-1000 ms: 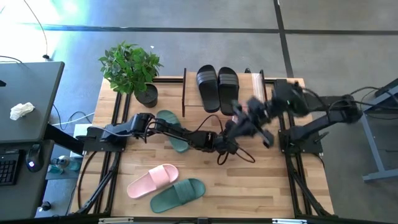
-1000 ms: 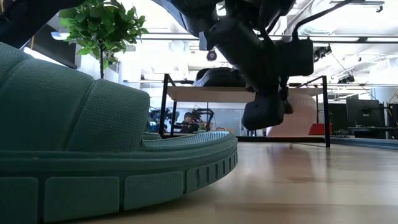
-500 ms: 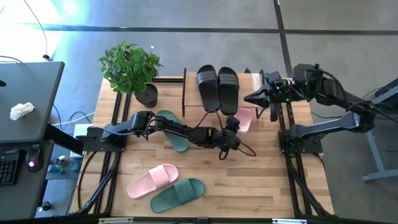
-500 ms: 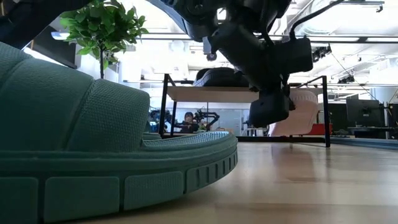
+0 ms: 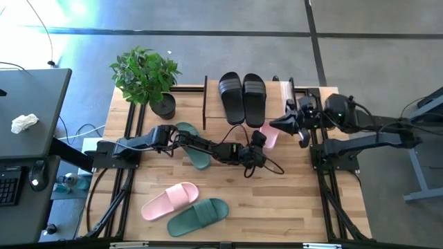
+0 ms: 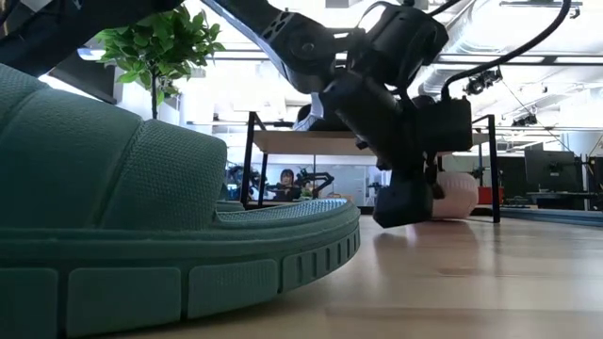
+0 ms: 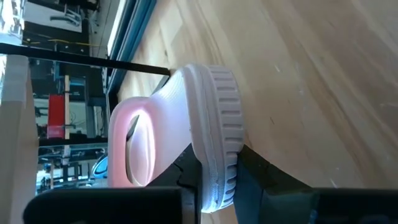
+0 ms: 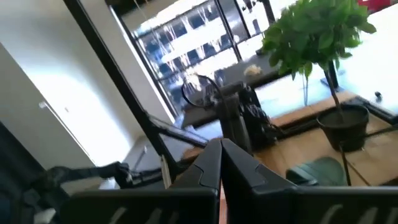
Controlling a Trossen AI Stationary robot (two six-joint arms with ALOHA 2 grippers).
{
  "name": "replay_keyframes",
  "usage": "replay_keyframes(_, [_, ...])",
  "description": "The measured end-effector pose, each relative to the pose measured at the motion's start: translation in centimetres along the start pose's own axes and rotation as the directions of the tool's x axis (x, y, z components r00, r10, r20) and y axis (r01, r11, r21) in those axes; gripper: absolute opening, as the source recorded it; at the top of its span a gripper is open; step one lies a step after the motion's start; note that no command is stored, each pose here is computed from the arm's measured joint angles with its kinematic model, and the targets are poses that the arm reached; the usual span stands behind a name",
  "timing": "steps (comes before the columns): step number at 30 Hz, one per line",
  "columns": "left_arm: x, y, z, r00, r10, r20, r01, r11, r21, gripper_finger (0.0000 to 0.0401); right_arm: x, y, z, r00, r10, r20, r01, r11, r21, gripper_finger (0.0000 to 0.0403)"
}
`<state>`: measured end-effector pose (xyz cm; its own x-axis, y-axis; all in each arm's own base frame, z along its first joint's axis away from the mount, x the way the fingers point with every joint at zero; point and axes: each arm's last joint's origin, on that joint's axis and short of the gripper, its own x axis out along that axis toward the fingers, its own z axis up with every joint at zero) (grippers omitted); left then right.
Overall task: Pick and place slides into the shelf
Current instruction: Put the top pink slipper under the shelf
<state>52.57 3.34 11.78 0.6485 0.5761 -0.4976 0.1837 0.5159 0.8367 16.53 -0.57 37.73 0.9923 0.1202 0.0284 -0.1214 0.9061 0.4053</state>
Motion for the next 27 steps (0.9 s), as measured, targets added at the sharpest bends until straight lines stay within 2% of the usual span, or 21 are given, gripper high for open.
replay_keyframes(6, [0.0, 0.3, 0.3, 0.999, 0.008, 0.053, -0.006, 1.000, -0.026, 0.0053, -1.6, -0.4, -1.1, 1.000, -0.010, 0.028, 0.009, 1.000, 0.030, 0.0000])
replay_keyframes(11, [0.0, 0.3, 0.7, 0.991, -0.028, 0.134, 0.032, 0.999, -0.033, 0.0091, -1.8, -0.8, -2.1, 1.000, -0.019, 0.007, 0.019, 0.997, 0.076, 0.0000])
replay_keyframes(16, [0.0, 0.1, 0.5, 0.992, -0.047, 0.121, 0.051, 0.998, -0.031, 0.0135, -2.0, -0.9, -2.5, 0.999, -0.035, 0.000, 0.034, 0.993, 0.110, 0.0000])
replay_keyframes(27, [-0.1, -0.2, 0.4, 0.992, -0.071, 0.108, 0.083, 0.990, -0.114, 0.0220, -2.6, -0.9, -2.8, 0.998, -0.046, -0.032, 0.051, 0.983, 0.174, 0.0003])
